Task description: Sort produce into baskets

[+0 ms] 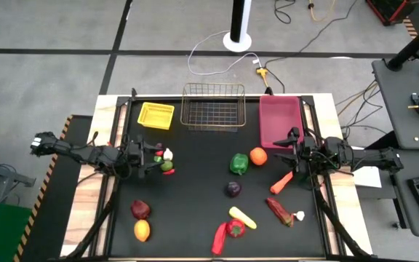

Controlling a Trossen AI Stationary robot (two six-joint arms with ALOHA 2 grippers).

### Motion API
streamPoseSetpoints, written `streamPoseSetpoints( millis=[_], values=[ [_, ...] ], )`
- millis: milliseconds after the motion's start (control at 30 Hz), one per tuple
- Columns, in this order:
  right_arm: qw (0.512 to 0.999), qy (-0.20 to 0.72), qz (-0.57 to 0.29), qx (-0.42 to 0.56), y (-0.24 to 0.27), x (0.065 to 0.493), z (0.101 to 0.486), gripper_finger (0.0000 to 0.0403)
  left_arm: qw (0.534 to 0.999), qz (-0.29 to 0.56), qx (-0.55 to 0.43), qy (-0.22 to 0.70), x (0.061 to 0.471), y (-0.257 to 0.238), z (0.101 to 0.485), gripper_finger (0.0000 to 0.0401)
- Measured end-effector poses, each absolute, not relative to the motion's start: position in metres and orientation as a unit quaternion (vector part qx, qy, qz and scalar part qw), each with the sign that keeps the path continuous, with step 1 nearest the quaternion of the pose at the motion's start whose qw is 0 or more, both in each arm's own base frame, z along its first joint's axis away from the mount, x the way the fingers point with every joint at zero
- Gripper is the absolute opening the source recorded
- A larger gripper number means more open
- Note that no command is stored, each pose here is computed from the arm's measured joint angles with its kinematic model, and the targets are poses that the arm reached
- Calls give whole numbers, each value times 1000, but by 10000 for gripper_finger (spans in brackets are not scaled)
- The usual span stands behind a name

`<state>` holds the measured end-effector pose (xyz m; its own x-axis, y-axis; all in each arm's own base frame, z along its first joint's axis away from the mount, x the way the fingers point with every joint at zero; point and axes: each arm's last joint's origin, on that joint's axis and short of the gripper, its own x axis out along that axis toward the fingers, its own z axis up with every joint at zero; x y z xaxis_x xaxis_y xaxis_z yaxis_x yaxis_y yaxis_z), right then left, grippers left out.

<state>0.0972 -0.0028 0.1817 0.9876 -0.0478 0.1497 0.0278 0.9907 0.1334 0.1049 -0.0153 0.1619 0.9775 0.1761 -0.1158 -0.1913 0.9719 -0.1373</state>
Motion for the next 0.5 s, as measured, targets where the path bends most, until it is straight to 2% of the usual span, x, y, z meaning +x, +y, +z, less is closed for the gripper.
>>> streamPoseSetpoints(
  millis=[200,333,500],
  values=[
    [995,-76,-19,65,-3,97,182,219,992,92,-77,45,105,-15,163,256],
    [995,-77,-19,67,-3,97,182,219,987,86,-135,-13,106,-15,174,256],
    [975,-96,-4,199,-3,97,185,219,981,78,-160,-73,105,-15,186,256]
  ],
)
